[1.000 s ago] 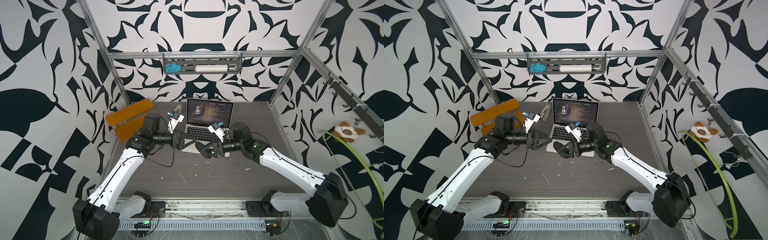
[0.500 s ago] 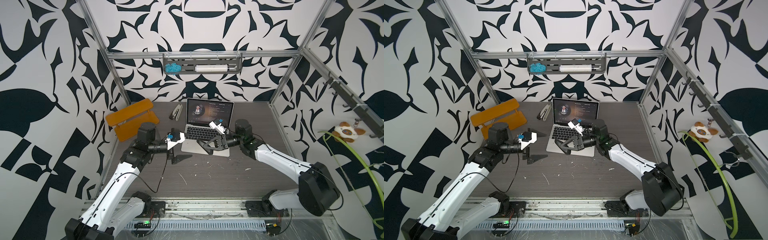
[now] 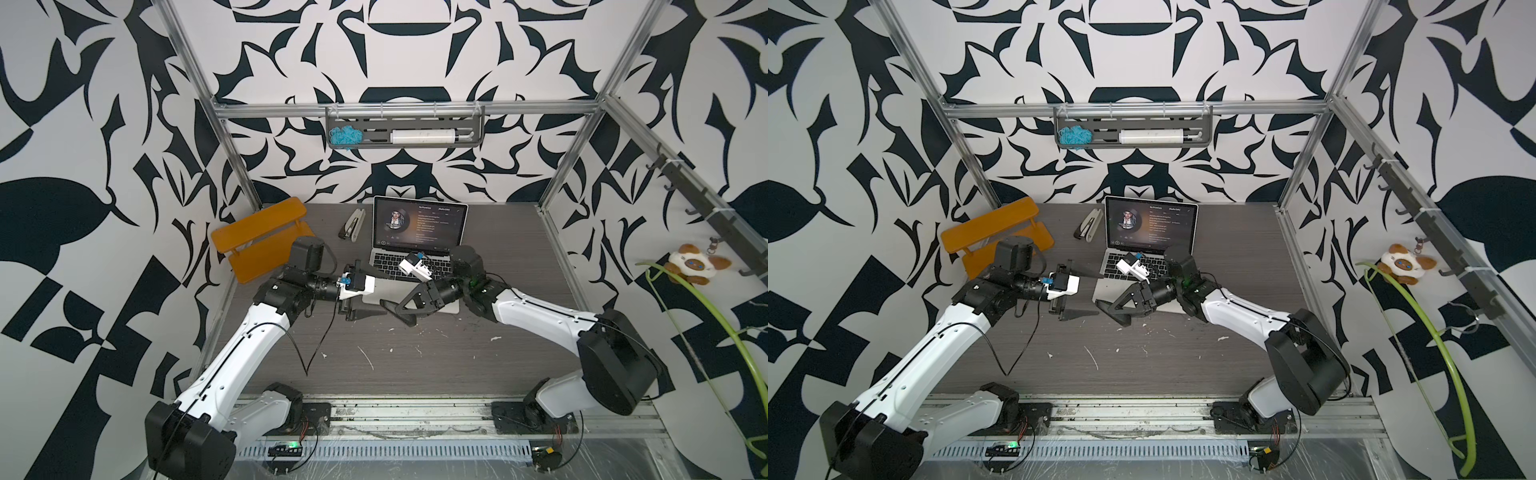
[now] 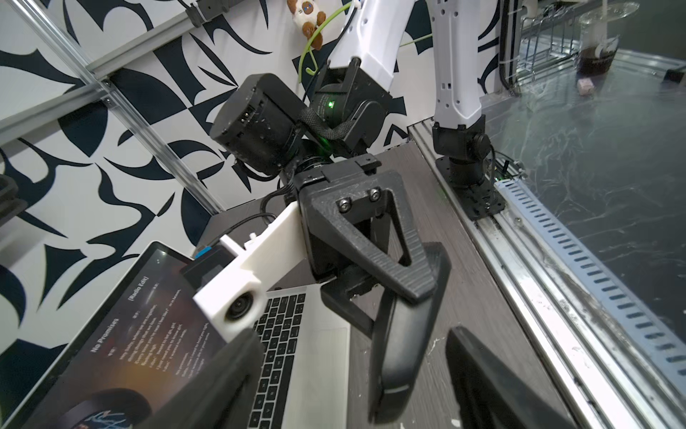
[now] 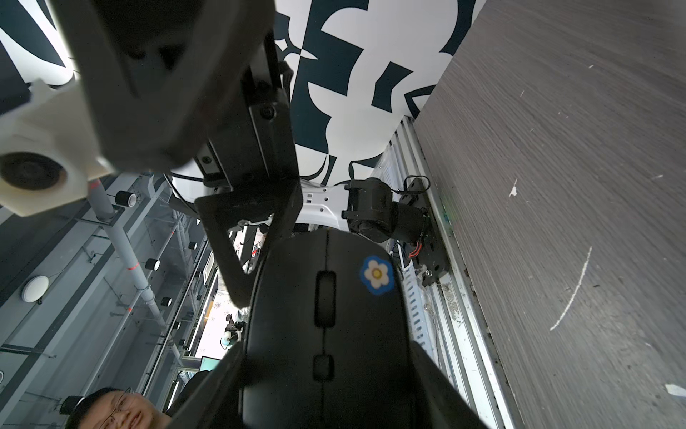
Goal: Remove the wireless mouse receiver from the laptop
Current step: Remove the lid from the mouse.
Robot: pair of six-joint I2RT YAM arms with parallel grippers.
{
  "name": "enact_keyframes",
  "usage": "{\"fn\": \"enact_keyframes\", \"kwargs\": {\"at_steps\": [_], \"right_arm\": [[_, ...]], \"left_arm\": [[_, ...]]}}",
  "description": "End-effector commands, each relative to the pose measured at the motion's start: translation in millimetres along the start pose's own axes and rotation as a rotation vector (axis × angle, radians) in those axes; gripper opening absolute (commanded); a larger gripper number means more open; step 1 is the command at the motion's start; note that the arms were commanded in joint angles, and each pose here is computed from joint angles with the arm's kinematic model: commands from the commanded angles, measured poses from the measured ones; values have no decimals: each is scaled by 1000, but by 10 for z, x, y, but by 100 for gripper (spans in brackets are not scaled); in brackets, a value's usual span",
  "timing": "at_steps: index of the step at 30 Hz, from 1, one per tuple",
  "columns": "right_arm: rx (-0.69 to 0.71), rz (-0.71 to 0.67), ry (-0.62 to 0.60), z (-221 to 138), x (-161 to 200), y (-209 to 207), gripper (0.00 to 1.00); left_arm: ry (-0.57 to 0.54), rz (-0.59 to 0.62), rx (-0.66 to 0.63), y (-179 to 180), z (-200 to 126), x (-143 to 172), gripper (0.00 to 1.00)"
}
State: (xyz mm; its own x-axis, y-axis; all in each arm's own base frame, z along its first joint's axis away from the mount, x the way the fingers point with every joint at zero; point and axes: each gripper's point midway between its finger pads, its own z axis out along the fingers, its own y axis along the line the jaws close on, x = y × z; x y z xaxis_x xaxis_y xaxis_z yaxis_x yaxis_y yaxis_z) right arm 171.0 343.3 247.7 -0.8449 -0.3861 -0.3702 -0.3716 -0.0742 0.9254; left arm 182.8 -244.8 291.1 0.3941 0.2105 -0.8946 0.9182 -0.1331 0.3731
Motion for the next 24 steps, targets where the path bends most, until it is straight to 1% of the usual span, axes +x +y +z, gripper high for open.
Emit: {"fn": "enact_keyframes", "kwargs": {"at_steps": [1, 5, 9, 11, 17, 24], "right_arm": [[-49, -121, 14, 13, -98, 334, 34], [-54, -129, 22, 47, -84, 376, 34], [-55, -138, 22, 56, -78, 420, 34], [-57, -142, 23, 66, -71, 442, 34], [-58, -157, 19, 74, -63, 497, 34], [-61, -159, 23, 97, -58, 516, 34]], "left_arm": [[-15, 11, 29, -150, -5, 2, 80], [-16, -5, 41, -168, 25, 28, 80], [-16, -18, 58, -176, 61, 43, 78], [-12, -25, 61, -171, 67, 53, 75], [2, -36, 75, -201, 95, 93, 72], [8, -43, 78, -196, 107, 118, 64]]}}
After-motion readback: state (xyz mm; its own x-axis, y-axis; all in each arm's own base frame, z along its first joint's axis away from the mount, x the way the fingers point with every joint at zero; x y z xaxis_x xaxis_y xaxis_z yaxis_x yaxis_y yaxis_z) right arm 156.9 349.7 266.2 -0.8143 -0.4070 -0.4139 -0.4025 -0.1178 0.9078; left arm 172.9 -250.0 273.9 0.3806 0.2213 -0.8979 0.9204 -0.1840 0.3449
